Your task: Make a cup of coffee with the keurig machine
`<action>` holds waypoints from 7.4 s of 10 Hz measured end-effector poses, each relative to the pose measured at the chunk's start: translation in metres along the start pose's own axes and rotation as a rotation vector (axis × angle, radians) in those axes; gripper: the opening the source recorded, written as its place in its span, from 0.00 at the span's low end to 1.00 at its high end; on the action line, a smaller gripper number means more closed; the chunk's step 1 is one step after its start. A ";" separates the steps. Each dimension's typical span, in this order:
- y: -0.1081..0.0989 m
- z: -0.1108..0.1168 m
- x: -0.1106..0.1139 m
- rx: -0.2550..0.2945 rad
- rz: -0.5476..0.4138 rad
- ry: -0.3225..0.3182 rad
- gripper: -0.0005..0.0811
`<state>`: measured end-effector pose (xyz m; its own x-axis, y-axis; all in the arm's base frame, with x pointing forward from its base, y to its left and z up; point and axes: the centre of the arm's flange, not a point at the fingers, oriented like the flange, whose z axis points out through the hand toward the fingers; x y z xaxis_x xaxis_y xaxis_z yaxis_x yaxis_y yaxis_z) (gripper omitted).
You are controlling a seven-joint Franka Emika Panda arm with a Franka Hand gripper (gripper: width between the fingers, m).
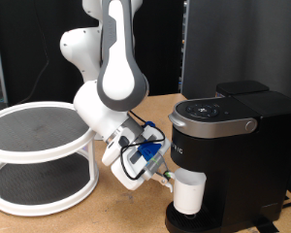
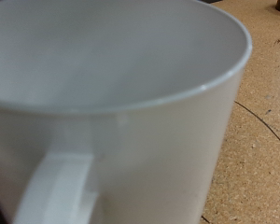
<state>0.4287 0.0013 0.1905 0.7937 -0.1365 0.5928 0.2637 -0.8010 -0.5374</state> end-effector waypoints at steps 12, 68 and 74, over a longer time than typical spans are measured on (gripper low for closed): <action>0.009 0.011 -0.013 -0.010 0.014 -0.030 0.59; -0.268 -0.148 0.196 -0.356 -0.741 -0.754 1.00; -0.289 -0.134 0.244 -0.344 -0.659 -0.733 1.00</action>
<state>0.4724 0.1215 0.5712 0.7178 0.6830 0.1355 0.6862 -0.7268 0.0285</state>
